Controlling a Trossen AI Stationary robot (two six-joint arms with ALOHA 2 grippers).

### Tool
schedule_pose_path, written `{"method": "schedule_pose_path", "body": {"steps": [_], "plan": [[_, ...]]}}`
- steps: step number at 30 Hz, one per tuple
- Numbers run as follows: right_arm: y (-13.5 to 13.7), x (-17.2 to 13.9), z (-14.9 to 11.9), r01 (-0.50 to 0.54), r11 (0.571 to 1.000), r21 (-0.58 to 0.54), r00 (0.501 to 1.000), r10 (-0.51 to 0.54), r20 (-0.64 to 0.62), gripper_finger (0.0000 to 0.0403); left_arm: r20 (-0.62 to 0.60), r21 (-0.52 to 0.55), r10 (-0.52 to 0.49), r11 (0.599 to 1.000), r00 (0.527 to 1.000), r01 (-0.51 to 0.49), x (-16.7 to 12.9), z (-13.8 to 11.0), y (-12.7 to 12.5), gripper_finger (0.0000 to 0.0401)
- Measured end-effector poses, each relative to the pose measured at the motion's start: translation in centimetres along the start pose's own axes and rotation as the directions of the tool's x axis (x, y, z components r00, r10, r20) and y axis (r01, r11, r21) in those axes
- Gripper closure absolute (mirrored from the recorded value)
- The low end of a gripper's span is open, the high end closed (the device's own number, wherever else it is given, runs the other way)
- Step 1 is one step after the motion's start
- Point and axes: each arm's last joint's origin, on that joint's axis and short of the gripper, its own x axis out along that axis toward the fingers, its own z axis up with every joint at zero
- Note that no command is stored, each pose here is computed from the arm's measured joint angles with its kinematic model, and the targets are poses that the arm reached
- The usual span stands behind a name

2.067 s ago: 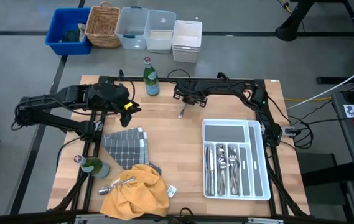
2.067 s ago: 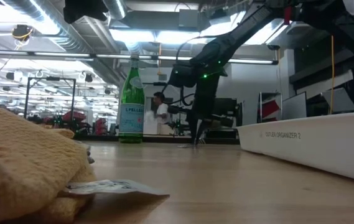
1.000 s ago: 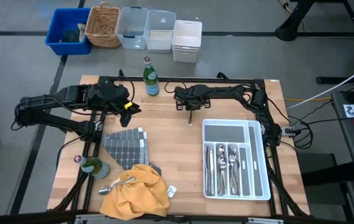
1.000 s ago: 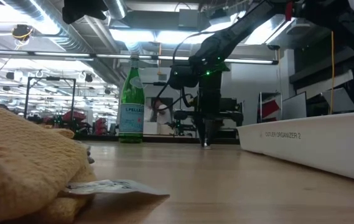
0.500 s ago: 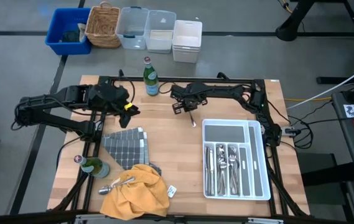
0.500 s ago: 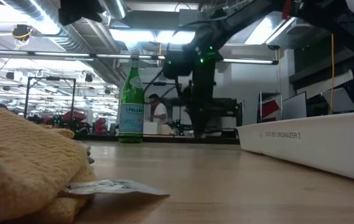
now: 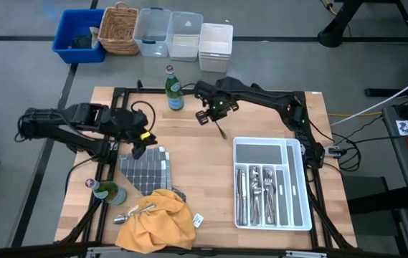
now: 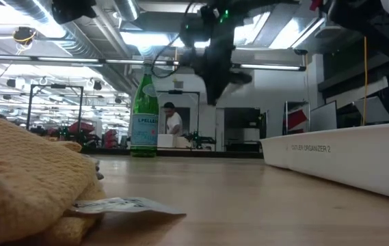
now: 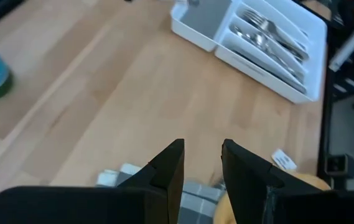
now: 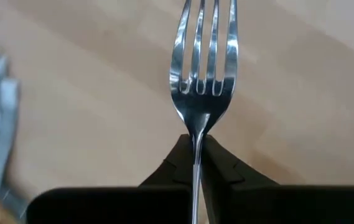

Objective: Sort silverware
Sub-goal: Stack the silver fork into the white utensil tray with the other silver forks

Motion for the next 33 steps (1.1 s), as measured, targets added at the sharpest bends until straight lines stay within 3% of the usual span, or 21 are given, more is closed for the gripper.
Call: {"method": "schedule_pose_path", "body": {"steps": [5, 9, 19, 33], "plan": [[0.7, -3.7, -1.6, -0.027, 0.999, -0.037, 0.995, 0.023, -0.092, 0.0390, -0.012, 0.044, -0.048, 0.998, 0.999, 0.049, -0.1, -0.5, -0.9, 0.0306], [2.2, -5.8, -3.6, -0.063, 0.994, -0.089, 0.995, 0.055, -0.088, 0.0389, -0.007, 0.071, -0.058, 0.996, 0.998, 0.058, -0.3, -0.8, -1.5, 0.0306], [6.4, -9.0, -11.5, -0.118, 0.980, -0.158, 0.990, 0.105, -0.092, 0.0389, -0.005, 0.092, -0.115, 0.989, 0.993, 0.115, 1.1, -2.0, -2.7, 0.0306], [10.5, -11.9, -25.4, -0.111, 0.993, 0.035, 0.994, 0.111, 0.001, 0.0389, -0.111, 0.208, -0.181, 0.957, 0.977, 0.201, 2.4, -5.2, -4.0, 0.0306]]}}
